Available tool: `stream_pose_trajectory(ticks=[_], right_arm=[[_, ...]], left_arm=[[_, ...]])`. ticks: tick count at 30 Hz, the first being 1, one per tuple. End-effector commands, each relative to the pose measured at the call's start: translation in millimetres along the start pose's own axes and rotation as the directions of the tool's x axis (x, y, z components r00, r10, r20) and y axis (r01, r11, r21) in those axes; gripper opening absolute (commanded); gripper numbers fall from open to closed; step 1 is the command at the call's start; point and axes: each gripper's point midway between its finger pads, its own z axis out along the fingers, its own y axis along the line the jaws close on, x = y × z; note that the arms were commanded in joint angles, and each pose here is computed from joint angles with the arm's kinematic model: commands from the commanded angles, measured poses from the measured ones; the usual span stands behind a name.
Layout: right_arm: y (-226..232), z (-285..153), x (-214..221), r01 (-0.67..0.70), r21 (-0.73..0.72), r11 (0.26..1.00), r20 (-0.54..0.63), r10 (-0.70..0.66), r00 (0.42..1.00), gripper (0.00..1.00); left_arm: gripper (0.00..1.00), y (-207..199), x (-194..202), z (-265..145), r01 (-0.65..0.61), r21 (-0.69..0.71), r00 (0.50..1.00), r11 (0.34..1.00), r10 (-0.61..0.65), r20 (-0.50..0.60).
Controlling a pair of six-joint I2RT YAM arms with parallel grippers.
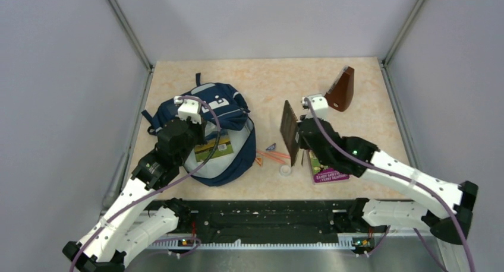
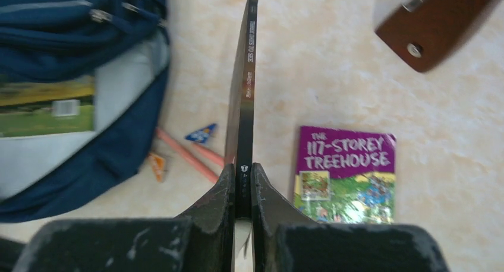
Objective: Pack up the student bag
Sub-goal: Pick up the book from the center of the board, then place the book in the student bag.
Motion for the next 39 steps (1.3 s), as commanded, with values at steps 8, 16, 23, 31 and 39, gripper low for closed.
stream_pose_trajectory(ticks=[8,16,23,31,39], right_arm=[[54,-76,-59,-0.055,-0.500,0.864,0.102,0.123,0.987,0.00],[104,-107,-56,-0.035,-0.743,0.668,0.050,0.107,0.993,0.00],[150,-110,-45,-0.077,-0.860,0.504,-0.022,0.115,0.993,0.00],[192,-97,-54,-0.186,-0.910,0.372,-0.100,0.238,0.966,0.00],[195,-44,-42,-0.344,-0.804,0.486,-0.168,0.369,0.914,0.00]], left_arm=[[0.00,-2,-36,-2,0.064,0.006,0.989,0.998,-0.064,0.130],[0.00,-2,-36,-2,0.069,0.003,0.989,0.998,-0.069,0.131],[0.00,-4,-37,-4,0.067,0.019,0.989,0.998,-0.069,0.134],[0.00,-4,-38,-6,0.068,0.025,0.987,0.997,-0.071,0.142],[0.00,-5,-39,-6,0.069,0.027,0.987,0.997,-0.073,0.145]])
